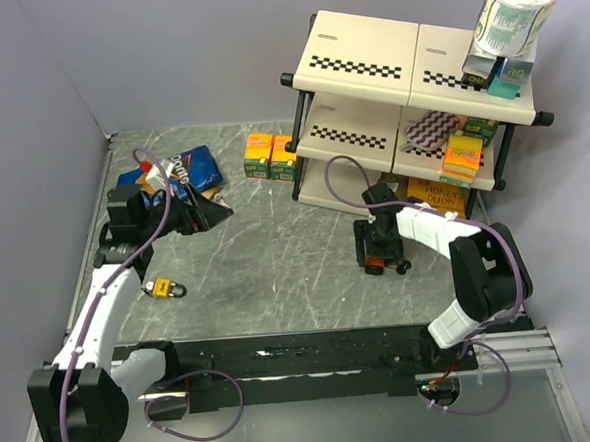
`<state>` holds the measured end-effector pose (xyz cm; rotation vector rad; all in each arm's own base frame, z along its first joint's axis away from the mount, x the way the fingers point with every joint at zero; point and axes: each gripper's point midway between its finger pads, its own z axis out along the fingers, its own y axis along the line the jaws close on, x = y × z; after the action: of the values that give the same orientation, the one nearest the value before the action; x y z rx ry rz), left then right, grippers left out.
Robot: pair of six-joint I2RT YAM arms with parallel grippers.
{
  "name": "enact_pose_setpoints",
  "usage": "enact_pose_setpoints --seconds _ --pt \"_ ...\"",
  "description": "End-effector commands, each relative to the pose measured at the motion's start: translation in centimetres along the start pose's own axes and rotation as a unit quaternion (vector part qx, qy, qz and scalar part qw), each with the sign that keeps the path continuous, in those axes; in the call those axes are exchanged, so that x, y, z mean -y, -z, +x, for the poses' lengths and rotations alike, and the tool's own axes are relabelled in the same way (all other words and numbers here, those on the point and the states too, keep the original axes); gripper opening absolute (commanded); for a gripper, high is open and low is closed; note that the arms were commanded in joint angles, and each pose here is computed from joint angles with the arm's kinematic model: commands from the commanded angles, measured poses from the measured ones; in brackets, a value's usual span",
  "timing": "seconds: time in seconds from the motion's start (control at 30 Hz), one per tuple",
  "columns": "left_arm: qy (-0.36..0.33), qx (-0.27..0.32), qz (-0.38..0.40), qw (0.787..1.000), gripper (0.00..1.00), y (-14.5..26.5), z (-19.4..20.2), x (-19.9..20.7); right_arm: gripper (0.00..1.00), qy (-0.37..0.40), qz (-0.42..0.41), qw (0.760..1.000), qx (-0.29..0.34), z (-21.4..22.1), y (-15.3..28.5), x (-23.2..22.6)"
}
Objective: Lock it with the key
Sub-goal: Place the lock at the center of the board.
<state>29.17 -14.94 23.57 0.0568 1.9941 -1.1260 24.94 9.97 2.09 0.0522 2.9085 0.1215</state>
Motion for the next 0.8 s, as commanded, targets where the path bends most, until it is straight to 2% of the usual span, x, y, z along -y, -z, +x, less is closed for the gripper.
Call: enact_pose_setpoints --seconds 0.0,0.07,0.1,0.2,0.33,0.37,0.47,0.57,0.67,0.77 --pt "-0.077 0.067 -0.028 0.994 0.96 1.7 -3.9 1.3 0.86 -0.015 -0.011 0.999 0.044 -2.6 1.8 -0.7" --pt "-0.096 0.065 -0.034 0.993 0.96 2.2 -4.2 1.4 0.86 -0.009 -0.018 0.999 0.049 -2.7 2.2 -0.9" --pt "-0.138 0.061 -0.031 0.988 0.96 2.6 -4.6 1.9 0.87 -0.005 -0.028 0.998 0.057 -2.8 2.9 -1.1" --pt "-0.159 0.036 -0.012 0.987 0.96 3.2 -4.2 3.0 0.88 0.016 -0.072 0.994 0.08 -3.0 4.8 -2.4" --pt "-0.138 -0.007 -0.02 0.99 0.96 3.3 -3.7 2.0 0.89 0.067 -0.15 0.98 0.115 -3.0 7.8 -4.9" --pt "-0.126 -0.032 -0.015 0.991 0.96 3.2 -3.1 1.9 0.89 0.081 -0.159 0.976 0.124 -3.0 8.4 -5.3" --pt "-0.131 -0.059 -0.027 0.989 0.96 3.4 -3.0 0.9 0.9 0.142 -0.18 0.96 0.16 -3.1 10.7 -6.8" --pt "-0.201 -0.082 -0.025 0.976 0.96 4.0 -3.0 0.0 0.92 0.21 -0.195 0.936 0.205 -3.7 13.6 -8.7" --pt "-0.257 -0.137 -0.035 0.956 0.96 5.3 -1.7 -2.2 0.96 0.279 -0.196 0.902 0.265 -4.9 17.0 -10.7" --pt "-0.322 -0.217 -0.045 0.921 0.96 7.5 0.3 -5.1 0.99 0.329 -0.195 0.87 0.31 -6.2 19.6 -11.9"
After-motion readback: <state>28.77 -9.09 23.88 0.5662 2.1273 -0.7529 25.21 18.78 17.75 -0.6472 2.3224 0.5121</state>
